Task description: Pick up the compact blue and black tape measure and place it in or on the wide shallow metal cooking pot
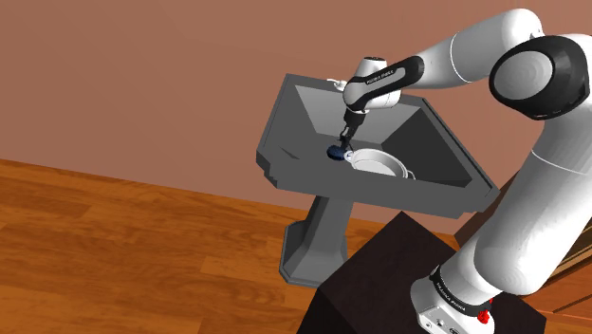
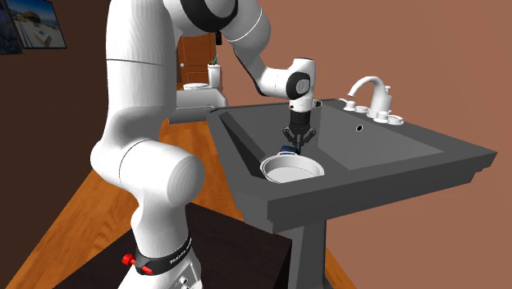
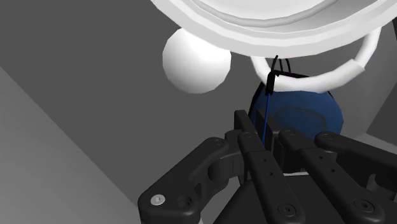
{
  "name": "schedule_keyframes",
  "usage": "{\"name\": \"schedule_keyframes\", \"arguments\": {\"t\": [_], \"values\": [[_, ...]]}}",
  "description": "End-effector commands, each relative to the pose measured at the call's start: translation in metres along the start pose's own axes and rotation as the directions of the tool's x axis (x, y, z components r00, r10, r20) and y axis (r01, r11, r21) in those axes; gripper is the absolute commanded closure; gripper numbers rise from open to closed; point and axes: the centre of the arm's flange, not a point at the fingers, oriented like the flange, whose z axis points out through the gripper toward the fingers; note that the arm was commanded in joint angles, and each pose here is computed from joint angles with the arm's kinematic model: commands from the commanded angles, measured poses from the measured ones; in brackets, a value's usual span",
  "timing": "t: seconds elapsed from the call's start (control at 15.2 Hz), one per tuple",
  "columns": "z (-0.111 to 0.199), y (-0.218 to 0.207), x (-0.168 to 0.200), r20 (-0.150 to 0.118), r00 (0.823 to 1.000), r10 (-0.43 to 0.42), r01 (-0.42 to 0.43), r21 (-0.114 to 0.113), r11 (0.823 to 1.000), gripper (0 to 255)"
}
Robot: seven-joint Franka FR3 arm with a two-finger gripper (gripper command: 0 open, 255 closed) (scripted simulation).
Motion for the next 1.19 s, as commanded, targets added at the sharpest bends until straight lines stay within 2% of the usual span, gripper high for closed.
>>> {"name": "schedule_keyframes", "arguments": {"t": [0.0, 0.13, 1.12], "values": [[0.003, 0.0, -0.002, 0.006, 1.0, 0.002, -0.002, 0.003, 1.0, 255], [0.004, 0.001, -0.002, 0.006, 1.0, 0.002, -0.002, 0.003, 1.0, 255], [-0.075, 0.002, -0.001, 0.006, 1.0, 0.002, -0.002, 0.003, 1.0, 255]]}}
